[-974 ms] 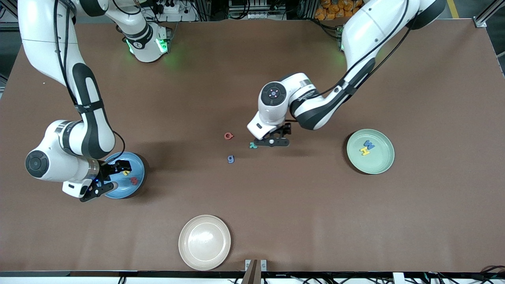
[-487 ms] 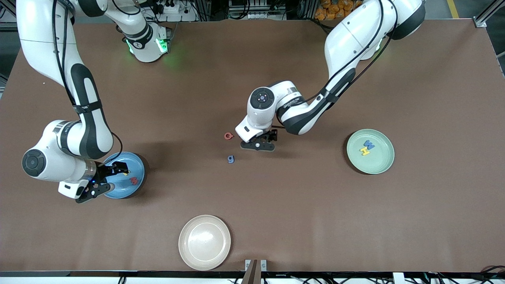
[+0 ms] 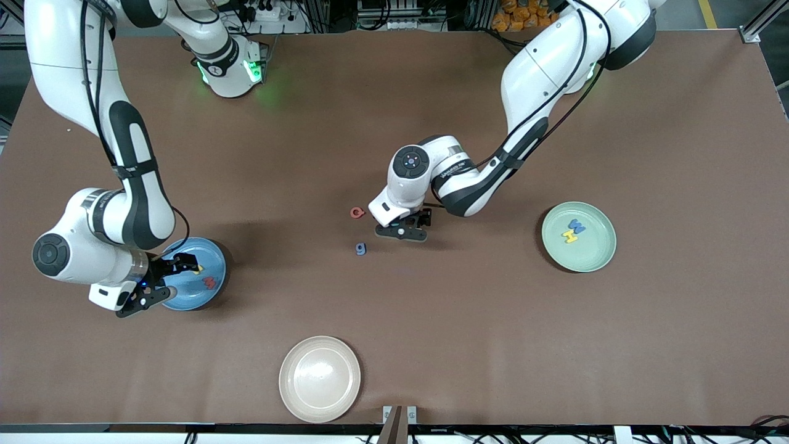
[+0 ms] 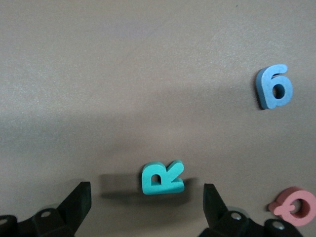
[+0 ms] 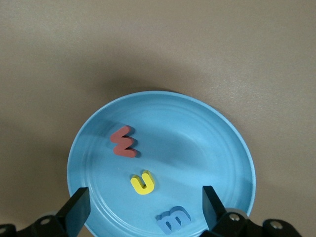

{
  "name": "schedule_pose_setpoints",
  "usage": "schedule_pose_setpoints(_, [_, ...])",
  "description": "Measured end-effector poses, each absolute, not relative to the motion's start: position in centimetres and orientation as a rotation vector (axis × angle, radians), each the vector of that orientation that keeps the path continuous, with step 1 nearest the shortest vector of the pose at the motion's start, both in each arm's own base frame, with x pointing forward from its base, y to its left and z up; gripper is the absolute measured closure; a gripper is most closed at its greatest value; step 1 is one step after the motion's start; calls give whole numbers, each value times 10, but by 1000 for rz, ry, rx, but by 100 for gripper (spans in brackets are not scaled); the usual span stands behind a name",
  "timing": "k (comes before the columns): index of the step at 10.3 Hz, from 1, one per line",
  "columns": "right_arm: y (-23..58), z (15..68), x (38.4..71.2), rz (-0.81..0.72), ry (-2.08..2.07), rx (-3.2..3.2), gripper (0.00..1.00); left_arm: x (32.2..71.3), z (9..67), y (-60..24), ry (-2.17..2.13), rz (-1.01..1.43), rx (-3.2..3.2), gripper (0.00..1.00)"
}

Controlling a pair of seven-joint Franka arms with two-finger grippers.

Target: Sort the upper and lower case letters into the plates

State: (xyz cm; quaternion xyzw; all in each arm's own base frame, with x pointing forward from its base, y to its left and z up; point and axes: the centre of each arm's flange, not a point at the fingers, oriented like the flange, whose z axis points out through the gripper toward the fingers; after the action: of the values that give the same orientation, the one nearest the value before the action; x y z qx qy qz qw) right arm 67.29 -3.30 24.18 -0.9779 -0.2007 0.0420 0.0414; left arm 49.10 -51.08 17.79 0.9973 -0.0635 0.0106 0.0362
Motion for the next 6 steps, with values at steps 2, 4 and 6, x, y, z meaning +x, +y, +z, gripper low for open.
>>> schedule_pose_setpoints(2, [-33, 242, 673, 127, -615, -2994, 0, 490, 179, -514, -202, 37, 3060, 5])
schedule_pose_setpoints(4, [-34, 242, 673, 121, -614, -2996, 0, 491, 179, -513, -201, 40, 3061, 11])
schedule_pose_setpoints(6, [-34, 242, 674, 119, -616, -2997, 0, 494, 175, -513, -199, 46, 3068, 13])
